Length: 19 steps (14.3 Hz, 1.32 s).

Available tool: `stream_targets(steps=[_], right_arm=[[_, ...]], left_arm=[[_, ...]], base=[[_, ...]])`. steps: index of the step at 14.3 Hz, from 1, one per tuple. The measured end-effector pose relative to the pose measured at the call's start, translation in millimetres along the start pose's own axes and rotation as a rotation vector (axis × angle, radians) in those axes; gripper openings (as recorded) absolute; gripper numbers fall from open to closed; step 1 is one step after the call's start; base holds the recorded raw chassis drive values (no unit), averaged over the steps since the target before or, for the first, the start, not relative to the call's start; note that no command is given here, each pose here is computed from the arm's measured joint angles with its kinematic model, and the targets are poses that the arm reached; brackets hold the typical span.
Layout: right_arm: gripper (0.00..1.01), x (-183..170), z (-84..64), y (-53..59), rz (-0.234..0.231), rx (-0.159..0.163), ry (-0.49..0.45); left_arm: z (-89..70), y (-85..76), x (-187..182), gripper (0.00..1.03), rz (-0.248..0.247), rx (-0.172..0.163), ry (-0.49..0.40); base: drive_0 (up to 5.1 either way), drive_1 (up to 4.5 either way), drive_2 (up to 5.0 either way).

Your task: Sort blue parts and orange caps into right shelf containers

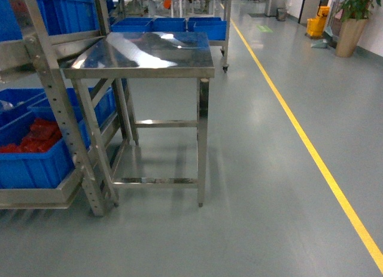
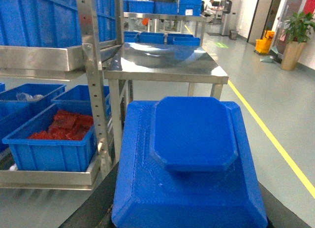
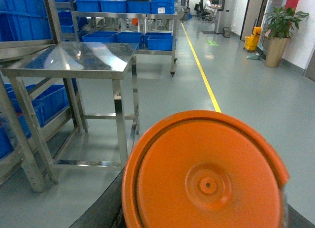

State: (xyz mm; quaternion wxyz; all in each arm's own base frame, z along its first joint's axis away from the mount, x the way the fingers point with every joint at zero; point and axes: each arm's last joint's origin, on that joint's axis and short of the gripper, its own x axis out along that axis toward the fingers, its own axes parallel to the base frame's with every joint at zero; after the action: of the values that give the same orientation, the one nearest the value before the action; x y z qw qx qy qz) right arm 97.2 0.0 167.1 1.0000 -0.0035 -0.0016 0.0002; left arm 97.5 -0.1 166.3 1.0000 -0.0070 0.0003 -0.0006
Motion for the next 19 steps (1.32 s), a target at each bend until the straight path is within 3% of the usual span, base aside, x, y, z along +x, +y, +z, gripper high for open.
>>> stream_targets(steps=[11,13,19], right_arm=[[0.43,0.0,0.0,0.0,0.000,0.000,0.000],[0.43,0.0,-0.1,0.0,0.000,0.000,0.002],[0.43,0.0,0.0,-0.1,-0.003,0.000,0.000]], left_arm=[[-0.3,0.1,0.0,0.41,0.002,0.000,0.003],[-0.3,0.0,0.0,0.41,0.001,0.000,0.003],[-0.3,0.0,0.0,0.41,0.000,0.000,0.003]], base=[[-0.1,4.03,-4.2],[0.0,0.00,0.0],[-4.8,2.65,2.6]])
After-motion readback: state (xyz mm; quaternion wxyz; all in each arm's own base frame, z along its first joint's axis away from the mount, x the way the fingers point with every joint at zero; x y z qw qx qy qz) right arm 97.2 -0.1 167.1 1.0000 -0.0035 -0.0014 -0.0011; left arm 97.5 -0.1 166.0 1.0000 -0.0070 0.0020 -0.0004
